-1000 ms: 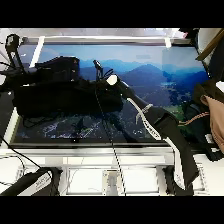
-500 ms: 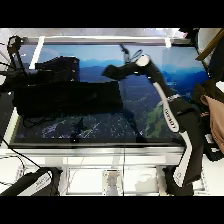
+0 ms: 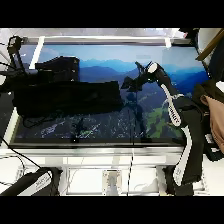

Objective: Fold the clothes and pants, and hang the long-sleeved shirts on hangers.

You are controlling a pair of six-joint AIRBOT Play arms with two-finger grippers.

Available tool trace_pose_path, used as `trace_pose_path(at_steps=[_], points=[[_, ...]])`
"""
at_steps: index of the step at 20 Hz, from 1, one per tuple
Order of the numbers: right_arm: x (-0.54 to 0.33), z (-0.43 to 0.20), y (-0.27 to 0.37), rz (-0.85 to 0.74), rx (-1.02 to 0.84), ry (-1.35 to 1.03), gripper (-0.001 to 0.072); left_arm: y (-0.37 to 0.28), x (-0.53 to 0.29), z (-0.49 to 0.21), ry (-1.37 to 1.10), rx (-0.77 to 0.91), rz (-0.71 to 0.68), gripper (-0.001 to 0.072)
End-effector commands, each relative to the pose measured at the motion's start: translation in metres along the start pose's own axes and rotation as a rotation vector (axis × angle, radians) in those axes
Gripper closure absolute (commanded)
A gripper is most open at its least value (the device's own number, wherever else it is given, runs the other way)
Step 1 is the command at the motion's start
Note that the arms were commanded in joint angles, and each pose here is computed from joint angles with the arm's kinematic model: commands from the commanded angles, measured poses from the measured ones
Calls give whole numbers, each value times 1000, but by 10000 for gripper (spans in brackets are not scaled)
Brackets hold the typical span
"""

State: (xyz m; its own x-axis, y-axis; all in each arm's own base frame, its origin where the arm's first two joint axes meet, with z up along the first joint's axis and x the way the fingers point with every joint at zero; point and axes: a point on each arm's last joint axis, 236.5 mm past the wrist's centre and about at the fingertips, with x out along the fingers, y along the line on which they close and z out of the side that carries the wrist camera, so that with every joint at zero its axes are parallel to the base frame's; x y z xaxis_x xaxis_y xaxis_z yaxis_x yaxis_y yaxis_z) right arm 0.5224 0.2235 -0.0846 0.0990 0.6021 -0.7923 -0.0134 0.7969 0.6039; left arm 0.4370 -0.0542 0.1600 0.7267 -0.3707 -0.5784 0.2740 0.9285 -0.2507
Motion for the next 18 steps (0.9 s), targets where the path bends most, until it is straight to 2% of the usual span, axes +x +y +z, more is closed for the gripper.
trace_pose_path(at_steps=[1,4,6,9,10,11,12,13,15,18], points=[[22,-11,-5,7,32,49,235,0,0,0,0,0,0,687],[38,-23,9,25,16,80,236,0,0,0,-1,0,1,686],[48,-32,24,43,-2,101,276,0,0,0,-1,0,1,687],[58,-42,52,91,-27,117,280,0,0,0,0,0,1,686],[57,-43,63,121,-34,118,377,0,0,0,0,0,1,687],[52,-43,75,147,-47,121,560,1,0,0,0,1,2,686],[45,-40,82,154,-70,120,678,2,0,-1,3,6,7,686],[33,-38,89,162,-96,124,704,1,-1,-2,10,10,7,686],[2,-39,95,161,-128,135,705,0,-5,-12,50,33,10,687],[-65,-58,66,19,-178,208,705,-14,-22,-24,105,71,-11,688]])
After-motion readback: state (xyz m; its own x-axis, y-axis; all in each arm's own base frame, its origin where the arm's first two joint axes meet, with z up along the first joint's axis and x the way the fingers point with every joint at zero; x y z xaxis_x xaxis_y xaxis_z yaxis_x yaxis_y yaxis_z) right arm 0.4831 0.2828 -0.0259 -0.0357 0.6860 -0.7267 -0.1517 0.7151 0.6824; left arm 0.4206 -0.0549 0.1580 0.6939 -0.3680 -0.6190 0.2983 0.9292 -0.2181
